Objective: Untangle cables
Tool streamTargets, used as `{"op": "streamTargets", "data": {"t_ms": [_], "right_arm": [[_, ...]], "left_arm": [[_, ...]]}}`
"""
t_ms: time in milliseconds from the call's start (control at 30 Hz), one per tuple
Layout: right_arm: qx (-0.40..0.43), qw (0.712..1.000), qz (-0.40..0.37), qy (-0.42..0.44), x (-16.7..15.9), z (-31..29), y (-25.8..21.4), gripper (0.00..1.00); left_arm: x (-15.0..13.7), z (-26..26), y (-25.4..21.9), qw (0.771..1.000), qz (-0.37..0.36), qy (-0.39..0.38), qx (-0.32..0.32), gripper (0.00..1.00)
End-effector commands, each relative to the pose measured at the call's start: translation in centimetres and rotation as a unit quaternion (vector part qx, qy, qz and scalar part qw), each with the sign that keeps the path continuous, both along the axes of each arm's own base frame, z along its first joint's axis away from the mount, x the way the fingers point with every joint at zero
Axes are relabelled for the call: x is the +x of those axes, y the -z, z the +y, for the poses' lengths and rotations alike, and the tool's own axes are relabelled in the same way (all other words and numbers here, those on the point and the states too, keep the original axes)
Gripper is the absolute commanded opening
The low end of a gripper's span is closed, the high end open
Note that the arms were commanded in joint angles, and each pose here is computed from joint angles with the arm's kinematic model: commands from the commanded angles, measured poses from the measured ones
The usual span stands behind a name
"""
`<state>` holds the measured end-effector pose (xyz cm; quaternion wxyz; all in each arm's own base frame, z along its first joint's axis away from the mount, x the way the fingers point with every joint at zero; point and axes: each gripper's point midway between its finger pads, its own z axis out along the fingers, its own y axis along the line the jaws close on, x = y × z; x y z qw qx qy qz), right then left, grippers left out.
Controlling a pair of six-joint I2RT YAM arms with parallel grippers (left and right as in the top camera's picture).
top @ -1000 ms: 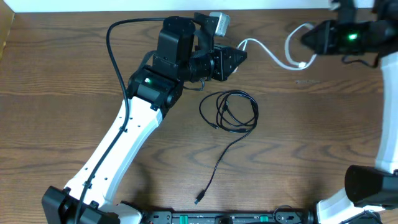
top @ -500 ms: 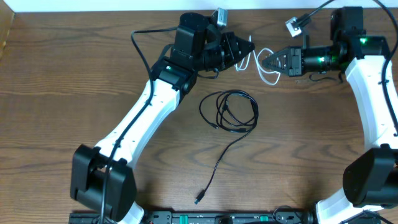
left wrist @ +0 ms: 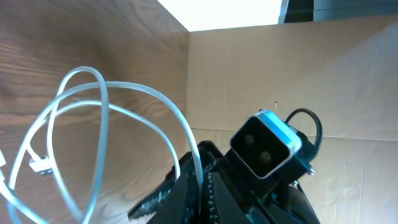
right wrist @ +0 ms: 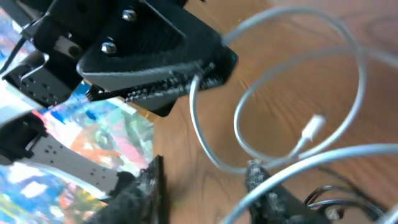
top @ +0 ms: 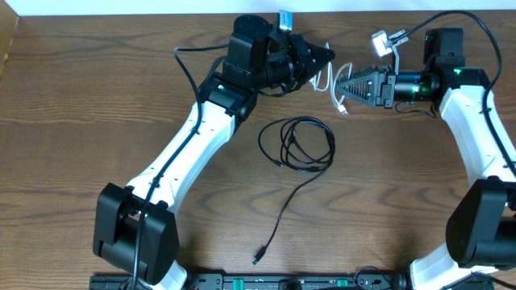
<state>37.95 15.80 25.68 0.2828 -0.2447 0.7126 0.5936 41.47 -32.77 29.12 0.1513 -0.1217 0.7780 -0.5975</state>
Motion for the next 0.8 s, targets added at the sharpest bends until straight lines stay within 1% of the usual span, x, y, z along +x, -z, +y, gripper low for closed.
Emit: {"op": "streamTargets", "data": {"t_ms": [0, 67, 167, 300, 333, 367, 433, 467, 500, 533, 600, 667, 700, 767], "right_arm": [[0.018, 0.999, -0.022, -0.018, -0.3, 0.6, -1.0, 0.45], [-0.015, 0.999, -0.031, -0.001, 0.6, 1.0, -0.1, 0.44], [-0.069, 0.997, -0.032, 0.027, 1.9, 2.0, 1.4, 0.45], [-0.074, 0.996, -0.047, 0.023, 2.2, 3.9, 1.0, 0.45], [-0.083, 0.995, -0.039, 0.035, 2.6, 4.2, 1.3, 0.41], [-0.095, 0.994, -0.027, 0.051, 3.1, 4.3, 1.6, 0.34], [-0.113, 0.991, -0.005, 0.077, 3.7, 4.3, 2.3, 0.07], [-0.118, 0.990, -0.001, 0.084, 3.9, 4.2, 2.5, 0.01], [-0.120, 0.989, 0.003, 0.088, 4.0, 4.1, 2.6, 0.01], [-0.122, 0.988, 0.009, 0.095, 4.2, 4.0, 2.6, 0.01], [-0.117, 0.987, 0.024, 0.110, 4.6, 3.3, 2.5, 0.01], [-0.112, 0.985, 0.041, 0.127, 5.1, 2.4, 2.4, 0.01], [-0.106, 0.982, 0.059, 0.145, 5.6, 1.1, 2.3, 0.01], [-0.100, 0.978, 0.075, 0.169, 6.1, -0.6, 2.0, 0.01]], "left_arm": [[-0.3, 0.0, -0.6, 1.000, 0.017, 0.002, -0.015, 0.07], [-0.3, 0.0, -0.6, 0.999, 0.046, -0.006, -0.027, 0.07], [-0.5, -0.2, -0.6, 0.998, 0.061, -0.007, -0.033, 0.08], [-0.7, -0.6, -0.6, 0.997, 0.064, -0.004, -0.034, 0.07], [-0.8, -0.6, -0.6, 0.997, 0.067, -0.004, -0.035, 0.08], [-0.8, -0.7, -0.6, 0.997, 0.072, -0.005, -0.037, 0.08], [-0.8, -0.7, -0.6, 0.996, 0.078, -0.006, -0.039, 0.08], [-0.8, -0.6, -0.6, 0.996, 0.077, -0.006, -0.039, 0.08], [-0.7, -0.5, -0.6, 0.996, 0.077, -0.007, -0.039, 0.09], [-0.6, -0.4, -0.6, 0.996, 0.077, -0.009, -0.039, 0.16], [-0.2, 0.1, -0.5, 0.997, 0.069, -0.013, -0.035, 0.37], [0.3, 0.8, -0.5, 0.998, 0.051, -0.017, -0.027, 0.43], [0.7, 1.5, -0.1, 0.999, 0.033, -0.018, -0.012, 0.50], [1.0, 2.3, 0.5, 0.999, 0.024, -0.020, 0.003, 0.58]]}}
